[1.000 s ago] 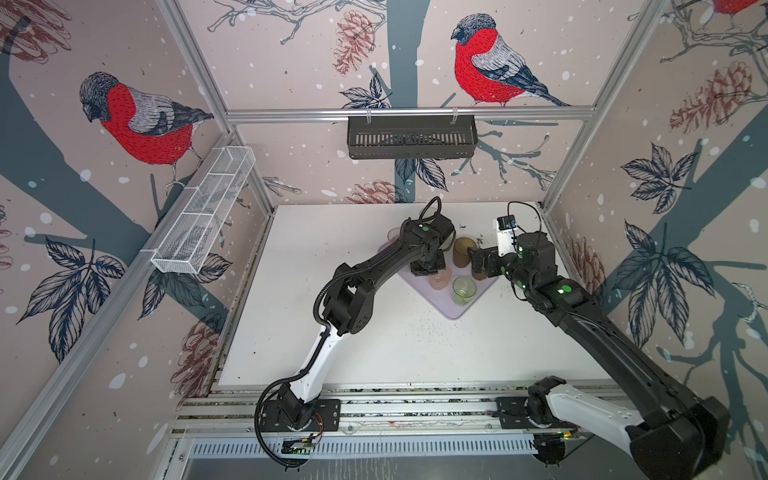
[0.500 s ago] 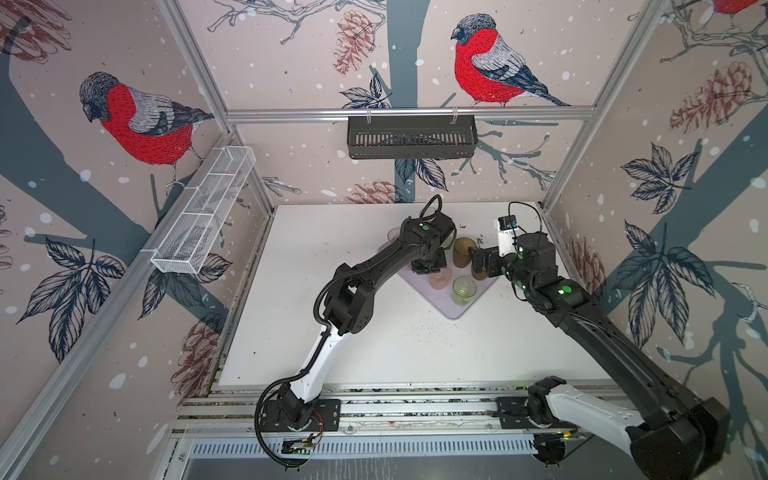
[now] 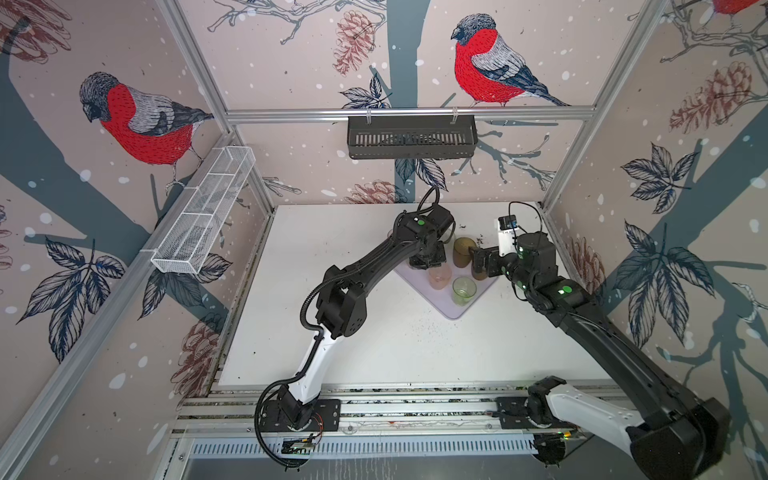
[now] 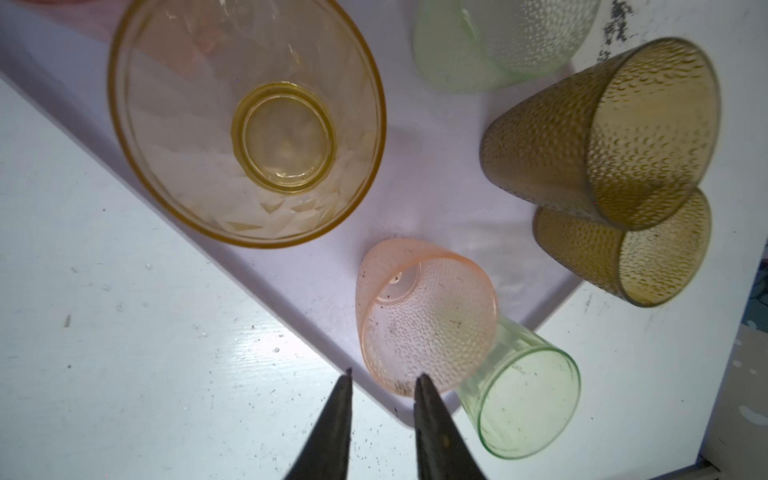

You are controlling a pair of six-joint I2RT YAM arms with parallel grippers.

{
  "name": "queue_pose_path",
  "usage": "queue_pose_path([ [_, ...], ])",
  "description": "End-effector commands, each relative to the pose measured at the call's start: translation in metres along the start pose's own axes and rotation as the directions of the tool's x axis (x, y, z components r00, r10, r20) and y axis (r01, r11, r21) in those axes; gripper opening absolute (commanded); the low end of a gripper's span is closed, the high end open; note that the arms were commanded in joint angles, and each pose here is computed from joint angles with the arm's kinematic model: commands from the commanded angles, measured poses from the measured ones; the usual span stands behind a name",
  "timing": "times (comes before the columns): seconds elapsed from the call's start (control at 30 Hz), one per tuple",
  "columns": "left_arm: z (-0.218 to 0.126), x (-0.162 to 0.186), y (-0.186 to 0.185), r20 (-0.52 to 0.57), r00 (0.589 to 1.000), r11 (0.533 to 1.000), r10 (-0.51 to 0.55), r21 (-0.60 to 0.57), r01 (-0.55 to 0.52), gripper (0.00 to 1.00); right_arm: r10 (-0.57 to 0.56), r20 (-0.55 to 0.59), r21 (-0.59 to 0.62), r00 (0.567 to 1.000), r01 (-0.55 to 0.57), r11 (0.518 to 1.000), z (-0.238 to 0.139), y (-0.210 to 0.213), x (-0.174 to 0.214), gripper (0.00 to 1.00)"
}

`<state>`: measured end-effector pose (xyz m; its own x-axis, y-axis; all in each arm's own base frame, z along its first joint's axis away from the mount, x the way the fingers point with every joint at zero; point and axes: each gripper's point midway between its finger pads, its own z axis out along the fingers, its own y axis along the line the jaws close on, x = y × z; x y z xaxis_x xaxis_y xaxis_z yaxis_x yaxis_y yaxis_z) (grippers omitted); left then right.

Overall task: Place the glasses into the tray
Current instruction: 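Open the left gripper and raise it off the peach dotted glass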

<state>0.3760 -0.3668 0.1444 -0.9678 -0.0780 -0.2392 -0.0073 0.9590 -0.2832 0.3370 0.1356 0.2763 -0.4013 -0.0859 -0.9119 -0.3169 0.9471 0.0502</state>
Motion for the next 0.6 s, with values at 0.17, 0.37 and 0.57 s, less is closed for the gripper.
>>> queue_pose_path([
  [0.17, -0.047, 0.002, 0.003, 0.028, 0.999, 0.998, 0.047, 0.04, -0.048, 0.34, 0.057, 0.023, 0.024, 0.998, -0.058, 0.998, -0.009, -0.007, -0.02, 1.0],
  [0.37, -0.066, -0.004, 0.013, 0.035, 0.998, 0.993, 0.057, 0.1, -0.06, 0.39, 0.125, 0.001, 0.037, 0.992, -0.125, 0.991, -0.013, -0.009, -0.027, 1.0],
  [0.57, -0.089, -0.019, 0.034, 0.073, 0.997, 0.987, 0.003, 0.16, -0.015, 0.43, 0.226, -0.009, 0.052, 0.974, -0.225, 0.973, -0.018, -0.015, -0.027, 1.0],
])
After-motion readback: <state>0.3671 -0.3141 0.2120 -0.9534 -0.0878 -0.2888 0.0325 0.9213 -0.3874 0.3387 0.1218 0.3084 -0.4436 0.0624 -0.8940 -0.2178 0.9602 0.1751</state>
